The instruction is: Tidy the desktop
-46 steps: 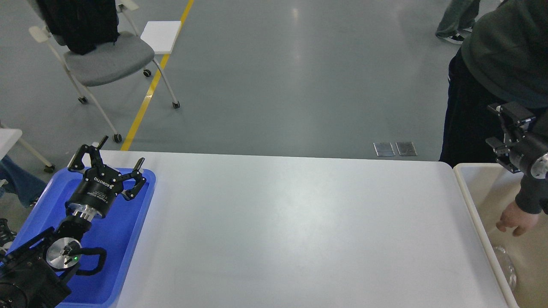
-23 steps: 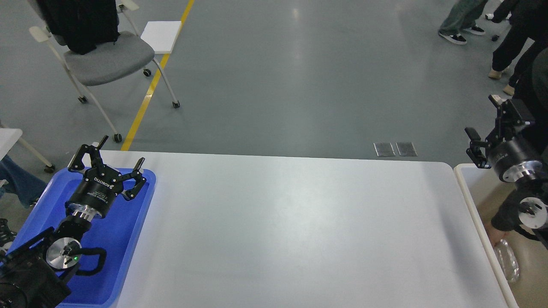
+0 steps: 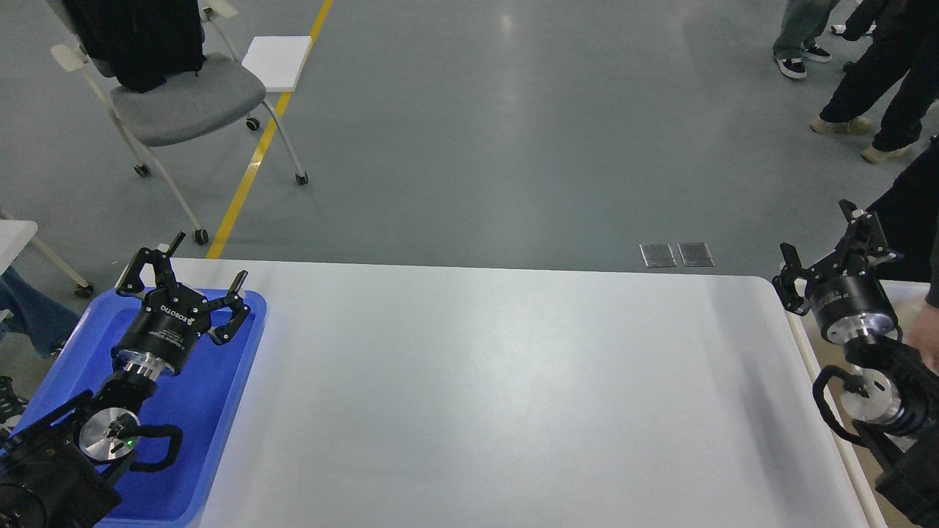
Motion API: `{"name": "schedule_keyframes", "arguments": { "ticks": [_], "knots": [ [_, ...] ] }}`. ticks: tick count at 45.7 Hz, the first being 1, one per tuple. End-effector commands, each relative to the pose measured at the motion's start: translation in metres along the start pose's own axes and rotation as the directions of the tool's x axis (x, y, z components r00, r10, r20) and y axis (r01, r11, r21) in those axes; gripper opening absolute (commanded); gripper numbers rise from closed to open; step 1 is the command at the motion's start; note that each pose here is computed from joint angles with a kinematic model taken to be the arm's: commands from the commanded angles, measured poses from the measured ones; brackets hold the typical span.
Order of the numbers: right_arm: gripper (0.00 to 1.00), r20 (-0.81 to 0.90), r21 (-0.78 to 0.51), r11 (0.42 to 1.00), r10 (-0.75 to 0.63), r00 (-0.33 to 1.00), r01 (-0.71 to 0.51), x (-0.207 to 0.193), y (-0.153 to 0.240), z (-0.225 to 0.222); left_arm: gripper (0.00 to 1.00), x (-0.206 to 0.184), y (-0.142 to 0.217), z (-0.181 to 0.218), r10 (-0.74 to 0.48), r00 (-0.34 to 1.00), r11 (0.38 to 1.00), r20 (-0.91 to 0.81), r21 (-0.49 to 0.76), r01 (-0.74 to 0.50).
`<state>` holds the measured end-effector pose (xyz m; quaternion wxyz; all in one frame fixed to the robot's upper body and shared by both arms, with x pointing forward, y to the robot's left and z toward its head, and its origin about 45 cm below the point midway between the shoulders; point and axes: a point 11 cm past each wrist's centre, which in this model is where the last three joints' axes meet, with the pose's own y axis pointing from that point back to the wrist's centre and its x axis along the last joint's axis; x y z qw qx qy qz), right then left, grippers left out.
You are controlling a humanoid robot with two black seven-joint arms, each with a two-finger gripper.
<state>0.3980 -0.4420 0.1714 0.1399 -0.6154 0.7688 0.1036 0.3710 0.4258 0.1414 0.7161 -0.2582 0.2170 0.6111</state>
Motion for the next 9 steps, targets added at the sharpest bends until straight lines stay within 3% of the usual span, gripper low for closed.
{"name": "schedule_keyframes", "arguments": {
  "ticks": [1,9],
  "knots": [
    [1.0,0.043,0.001,0.999,0.035,0.998,-0.035,0.0087,0.0088,0.0081,0.99,0.0,0.0,0.0,0.0,1.0,1.0,0.0,0.0,0.0],
    [1.0,0.034,-0.001,0.999,0.032,0.999,-0.032,0.0093,0.0092,0.0081,0.99,0.0,0.0,0.0,0.0,1.0,1.0,0.0,0.0,0.0]
  ]
}}
